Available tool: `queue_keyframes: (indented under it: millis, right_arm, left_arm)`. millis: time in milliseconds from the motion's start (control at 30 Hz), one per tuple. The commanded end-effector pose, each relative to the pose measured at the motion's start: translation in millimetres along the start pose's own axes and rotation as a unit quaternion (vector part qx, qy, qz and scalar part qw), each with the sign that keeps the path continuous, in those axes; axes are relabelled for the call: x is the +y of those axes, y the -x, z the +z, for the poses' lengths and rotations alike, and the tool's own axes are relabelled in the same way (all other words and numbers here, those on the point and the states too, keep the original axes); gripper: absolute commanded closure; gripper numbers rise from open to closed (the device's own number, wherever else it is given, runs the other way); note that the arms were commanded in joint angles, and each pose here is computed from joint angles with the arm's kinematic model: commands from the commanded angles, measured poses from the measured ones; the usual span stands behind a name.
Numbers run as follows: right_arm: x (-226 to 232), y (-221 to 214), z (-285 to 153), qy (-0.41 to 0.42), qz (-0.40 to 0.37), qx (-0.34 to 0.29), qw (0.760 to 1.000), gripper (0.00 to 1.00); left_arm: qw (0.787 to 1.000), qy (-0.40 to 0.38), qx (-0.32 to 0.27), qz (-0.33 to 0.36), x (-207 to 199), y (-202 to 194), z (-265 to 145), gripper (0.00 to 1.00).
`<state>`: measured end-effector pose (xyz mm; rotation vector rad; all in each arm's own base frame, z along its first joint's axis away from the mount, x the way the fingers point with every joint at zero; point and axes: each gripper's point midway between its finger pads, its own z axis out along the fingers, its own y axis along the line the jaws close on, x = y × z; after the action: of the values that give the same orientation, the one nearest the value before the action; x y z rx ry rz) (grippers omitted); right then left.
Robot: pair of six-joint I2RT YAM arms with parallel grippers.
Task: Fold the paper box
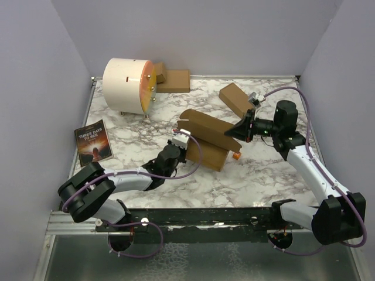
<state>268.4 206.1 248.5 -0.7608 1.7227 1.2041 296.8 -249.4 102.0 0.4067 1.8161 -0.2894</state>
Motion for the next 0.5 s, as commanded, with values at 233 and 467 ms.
queue_keyframes:
  millis: [233, 467]
  right_arm:
    - [5.5, 7.8, -0.8, 0.009, -0.037, -0.014, 0.999, 0.99]
    - [5.2, 6.7, -0.8, 0.008, -0.037, -0.013, 0.999, 0.99]
  left_arm:
    - [1.0, 0.02, 0.019, 0.003, 9.4, -10.7, 1.7, 0.8]
    - [1.0, 0.017, 0.021, -0.009, 10.2, -13.4, 0.4, 0.8]
